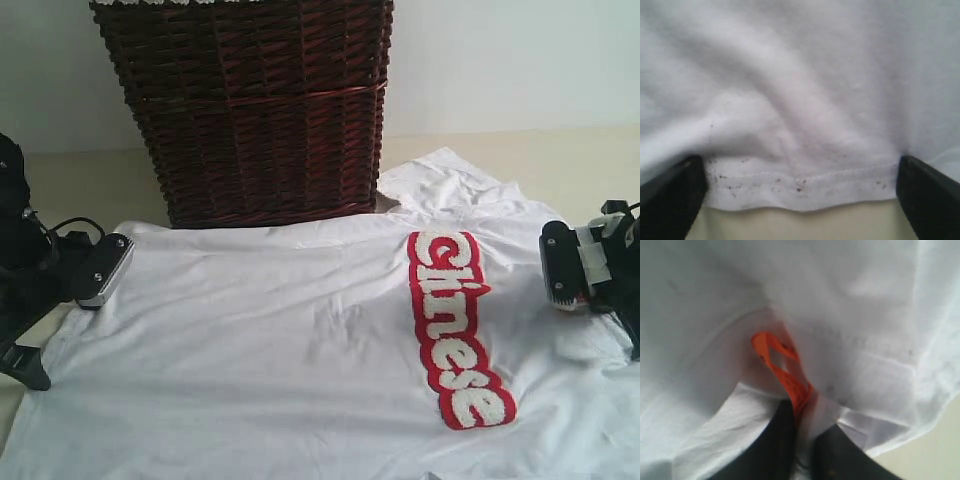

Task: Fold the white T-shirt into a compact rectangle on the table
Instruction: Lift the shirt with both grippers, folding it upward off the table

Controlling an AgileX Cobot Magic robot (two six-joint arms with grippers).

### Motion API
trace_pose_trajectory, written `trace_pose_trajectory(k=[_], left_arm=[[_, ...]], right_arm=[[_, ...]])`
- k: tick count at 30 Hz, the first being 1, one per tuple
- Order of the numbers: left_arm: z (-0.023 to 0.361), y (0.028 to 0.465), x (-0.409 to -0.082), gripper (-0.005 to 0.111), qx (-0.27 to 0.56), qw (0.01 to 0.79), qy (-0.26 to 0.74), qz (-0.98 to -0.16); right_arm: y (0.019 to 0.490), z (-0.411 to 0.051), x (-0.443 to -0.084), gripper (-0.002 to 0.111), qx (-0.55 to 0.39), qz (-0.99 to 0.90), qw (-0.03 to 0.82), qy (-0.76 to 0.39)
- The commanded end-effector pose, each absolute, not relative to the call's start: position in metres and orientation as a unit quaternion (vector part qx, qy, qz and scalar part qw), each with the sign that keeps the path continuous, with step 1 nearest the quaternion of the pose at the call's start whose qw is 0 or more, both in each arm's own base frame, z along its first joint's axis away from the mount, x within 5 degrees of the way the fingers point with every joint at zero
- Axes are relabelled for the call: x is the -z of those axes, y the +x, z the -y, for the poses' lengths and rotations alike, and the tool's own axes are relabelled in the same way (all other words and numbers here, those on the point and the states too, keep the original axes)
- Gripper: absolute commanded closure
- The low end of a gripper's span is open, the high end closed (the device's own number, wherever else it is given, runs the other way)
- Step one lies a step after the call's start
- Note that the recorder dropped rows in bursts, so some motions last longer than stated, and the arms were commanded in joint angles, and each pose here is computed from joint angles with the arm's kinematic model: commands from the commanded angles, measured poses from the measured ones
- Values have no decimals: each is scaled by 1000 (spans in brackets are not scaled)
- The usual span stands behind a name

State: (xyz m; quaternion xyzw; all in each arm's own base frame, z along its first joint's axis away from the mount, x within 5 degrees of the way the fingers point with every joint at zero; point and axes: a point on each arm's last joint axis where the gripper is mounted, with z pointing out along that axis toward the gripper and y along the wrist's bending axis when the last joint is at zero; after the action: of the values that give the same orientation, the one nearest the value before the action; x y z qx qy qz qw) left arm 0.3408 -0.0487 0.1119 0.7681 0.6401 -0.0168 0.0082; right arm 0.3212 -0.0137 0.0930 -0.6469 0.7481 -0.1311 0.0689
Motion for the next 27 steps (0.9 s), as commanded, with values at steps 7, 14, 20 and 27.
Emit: trace_pose_trajectory(k=[7, 14, 20, 27], left_arm=[[48, 340, -95, 2, 26, 5, 759, -650], [48, 338, -95, 2, 39, -4, 752, -658], [48, 338, -93, 2, 37, -3, 753, -657], [50, 337, -91, 2, 49, 0, 722, -690]], right_arm=[[284, 13, -111, 108, 57, -758, -16, -649], [285, 12, -114, 108, 59, -764, -3, -643], [285, 11, -114, 108, 57, -767, 2, -639], [286, 11, -114, 108, 58, -768, 5, -638]])
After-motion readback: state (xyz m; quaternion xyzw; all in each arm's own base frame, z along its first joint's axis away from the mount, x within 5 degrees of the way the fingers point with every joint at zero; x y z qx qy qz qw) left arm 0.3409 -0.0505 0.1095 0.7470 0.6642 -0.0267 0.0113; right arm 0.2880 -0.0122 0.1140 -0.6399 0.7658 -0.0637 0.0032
